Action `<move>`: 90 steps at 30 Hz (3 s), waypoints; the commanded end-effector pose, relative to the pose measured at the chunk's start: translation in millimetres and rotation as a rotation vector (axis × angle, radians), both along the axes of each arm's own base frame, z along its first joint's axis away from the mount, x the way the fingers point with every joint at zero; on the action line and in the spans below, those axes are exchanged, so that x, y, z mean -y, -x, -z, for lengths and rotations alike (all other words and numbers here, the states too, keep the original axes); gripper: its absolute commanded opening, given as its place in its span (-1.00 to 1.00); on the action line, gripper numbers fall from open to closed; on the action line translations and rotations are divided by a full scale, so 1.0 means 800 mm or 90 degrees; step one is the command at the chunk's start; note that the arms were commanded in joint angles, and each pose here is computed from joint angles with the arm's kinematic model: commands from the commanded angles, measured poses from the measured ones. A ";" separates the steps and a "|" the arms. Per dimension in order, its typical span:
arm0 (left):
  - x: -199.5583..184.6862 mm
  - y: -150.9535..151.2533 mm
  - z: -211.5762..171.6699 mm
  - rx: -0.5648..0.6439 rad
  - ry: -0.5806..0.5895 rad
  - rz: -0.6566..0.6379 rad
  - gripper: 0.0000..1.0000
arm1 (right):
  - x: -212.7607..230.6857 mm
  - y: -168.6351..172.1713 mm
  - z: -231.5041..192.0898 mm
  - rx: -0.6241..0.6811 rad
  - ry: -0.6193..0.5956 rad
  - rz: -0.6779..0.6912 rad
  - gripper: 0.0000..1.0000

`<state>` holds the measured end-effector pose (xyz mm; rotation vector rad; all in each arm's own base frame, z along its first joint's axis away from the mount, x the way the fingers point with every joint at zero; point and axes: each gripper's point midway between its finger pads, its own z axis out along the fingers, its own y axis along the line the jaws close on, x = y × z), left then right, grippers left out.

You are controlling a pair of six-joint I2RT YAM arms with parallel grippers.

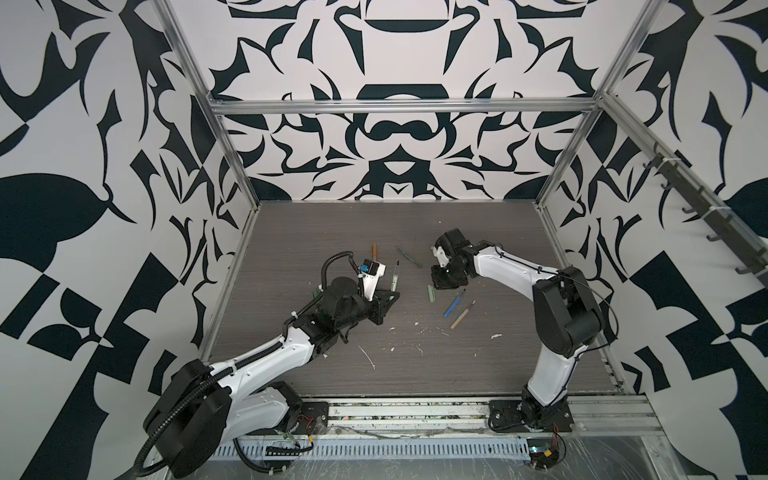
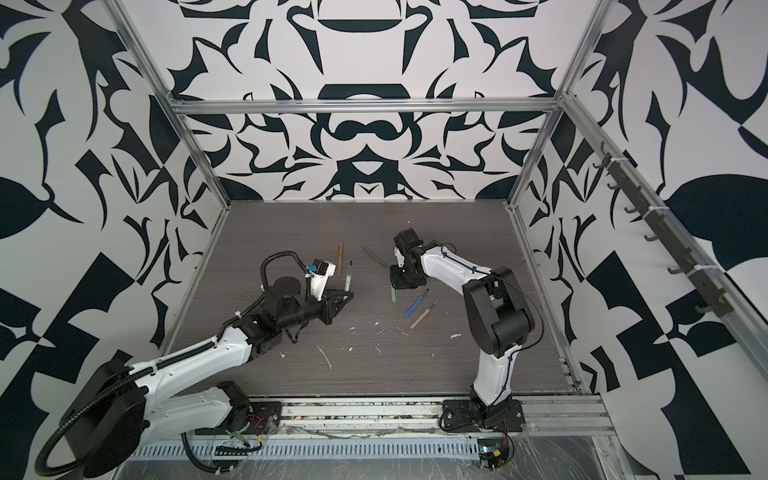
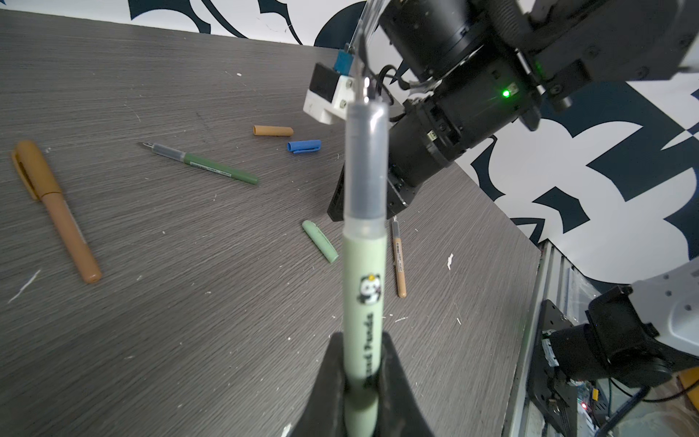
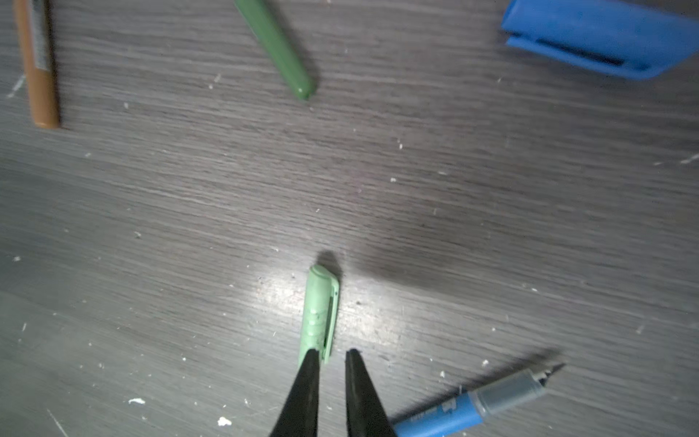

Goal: Insert the pens into the pen caps
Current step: 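Lower the right gripper over the light green cap and align with it, then close the right gripper on the light green cap, then lift the light green cap and carry it toward the pen in the left gripper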

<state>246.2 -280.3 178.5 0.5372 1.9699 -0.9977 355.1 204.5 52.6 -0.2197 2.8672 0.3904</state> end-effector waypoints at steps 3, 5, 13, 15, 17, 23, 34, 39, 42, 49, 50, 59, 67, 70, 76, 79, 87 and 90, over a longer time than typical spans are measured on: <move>0.005 -0.004 -0.018 0.018 0.021 0.006 -0.99 | -0.011 -0.010 -0.007 0.008 -0.039 0.004 -0.55; 0.006 -0.004 -0.018 0.017 0.021 0.008 -0.99 | -0.012 -0.011 -0.006 0.006 -0.048 0.005 -0.53; 0.008 -0.005 -0.018 0.017 0.021 0.010 -0.99 | -0.013 -0.011 0.004 -0.010 -0.059 0.007 -0.51; 0.009 -0.005 -0.019 0.017 0.022 0.011 -0.99 | -0.013 -0.009 0.007 -0.014 -0.058 0.007 -0.51; 0.009 -0.005 -0.018 0.015 0.022 0.012 -1.00 | -0.014 -0.008 0.010 -0.019 -0.060 0.006 -0.51; 0.010 -0.005 -0.020 0.017 0.023 0.014 -0.99 | -0.010 -0.004 0.021 -0.029 -0.048 0.009 -0.51; 0.011 -0.006 -0.016 0.011 0.020 0.016 -0.99 | -0.001 -0.002 0.037 -0.040 -0.020 0.014 -0.54; 0.012 -0.006 -0.016 0.010 0.021 0.017 -1.00 | 0.001 0.000 0.042 -0.044 -0.014 0.014 -0.54; 0.012 -0.006 -0.017 0.012 0.020 0.017 -1.00 | 0.002 0.000 0.044 -0.046 -0.010 0.016 -0.53; 0.012 -0.007 -0.016 0.012 0.020 0.016 -1.00 | 0.003 0.000 0.054 -0.044 0.034 0.013 -0.47; 0.012 -0.007 -0.016 0.011 0.019 0.015 -1.00 | 0.005 0.000 0.057 -0.045 0.048 0.012 -0.47; 0.010 -0.006 -0.013 0.010 0.017 0.013 -1.00 | 0.010 0.005 0.054 -0.024 0.113 0.000 -0.62; 0.011 -0.008 -0.015 0.013 0.018 0.013 -1.00 | -0.017 -0.001 0.013 0.022 0.046 0.006 -0.68; 0.010 -0.007 -0.014 0.014 0.016 0.011 -1.00 | -0.028 -0.010 -0.021 0.072 0.001 0.008 -0.71; 0.009 -0.008 -0.018 0.029 0.037 0.005 -1.00 | -0.051 -0.020 -0.123 0.225 -0.114 0.003 -0.73; 0.009 -0.009 -0.015 0.028 0.034 0.003 -1.00 | -0.062 -0.019 -0.182 0.319 -0.185 0.003 -0.75; 0.011 -0.010 -0.014 0.054 0.052 0.007 -1.00 | -0.086 0.002 -0.313 0.517 -0.318 -0.021 -0.77; 0.012 -0.007 -0.021 0.084 0.077 0.015 -1.00 | -0.088 0.009 -0.351 0.577 -0.383 -0.008 -0.77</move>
